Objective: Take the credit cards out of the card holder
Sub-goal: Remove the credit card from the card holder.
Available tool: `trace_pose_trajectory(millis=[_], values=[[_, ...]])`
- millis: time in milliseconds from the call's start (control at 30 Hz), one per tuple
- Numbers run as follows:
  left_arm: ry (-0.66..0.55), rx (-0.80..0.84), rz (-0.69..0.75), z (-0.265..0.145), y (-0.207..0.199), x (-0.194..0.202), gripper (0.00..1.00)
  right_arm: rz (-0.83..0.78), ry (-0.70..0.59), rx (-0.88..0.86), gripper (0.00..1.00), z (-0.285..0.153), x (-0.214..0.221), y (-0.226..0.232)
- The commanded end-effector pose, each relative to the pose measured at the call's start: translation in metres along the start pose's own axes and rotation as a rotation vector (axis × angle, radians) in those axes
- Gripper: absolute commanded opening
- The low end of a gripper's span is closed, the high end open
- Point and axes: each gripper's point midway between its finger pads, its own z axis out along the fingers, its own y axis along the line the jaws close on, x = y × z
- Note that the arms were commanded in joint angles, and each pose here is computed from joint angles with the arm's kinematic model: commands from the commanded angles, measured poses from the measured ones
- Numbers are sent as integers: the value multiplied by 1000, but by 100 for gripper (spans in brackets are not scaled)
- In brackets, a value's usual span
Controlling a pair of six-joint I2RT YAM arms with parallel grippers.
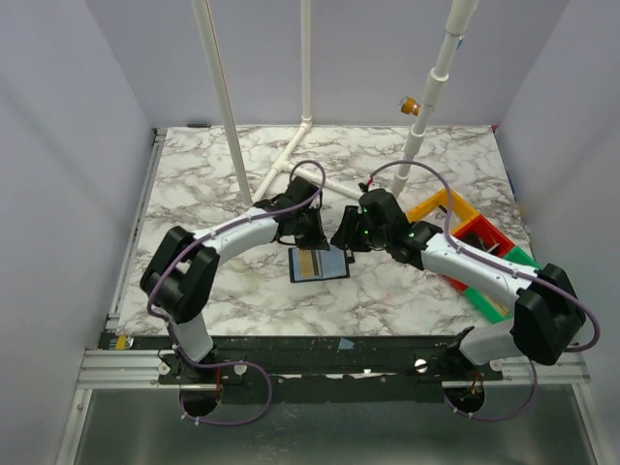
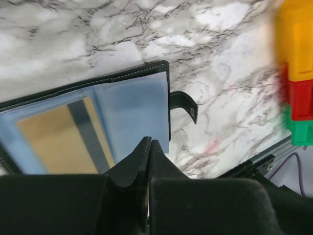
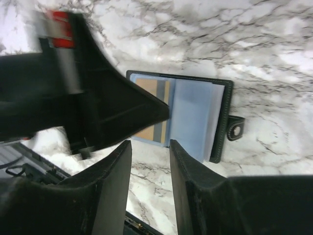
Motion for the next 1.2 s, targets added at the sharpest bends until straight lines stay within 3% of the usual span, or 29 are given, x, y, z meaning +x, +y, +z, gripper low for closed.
trace_pose_trajectory(millis=[0, 300, 767, 1167], values=[[-123, -34, 9, -47, 25, -18, 0, 35, 72, -119, 39, 14, 10, 22], [-99, -51, 9, -54, 65, 0, 0, 70, 178, -184, 37, 53, 30, 27], [-38, -45, -1, -30, 76, 11, 0, 111, 278, -155, 36, 85, 63, 3], [-16, -69, -15, -19, 83, 12, 0, 136, 282, -168, 36, 90, 68, -8]])
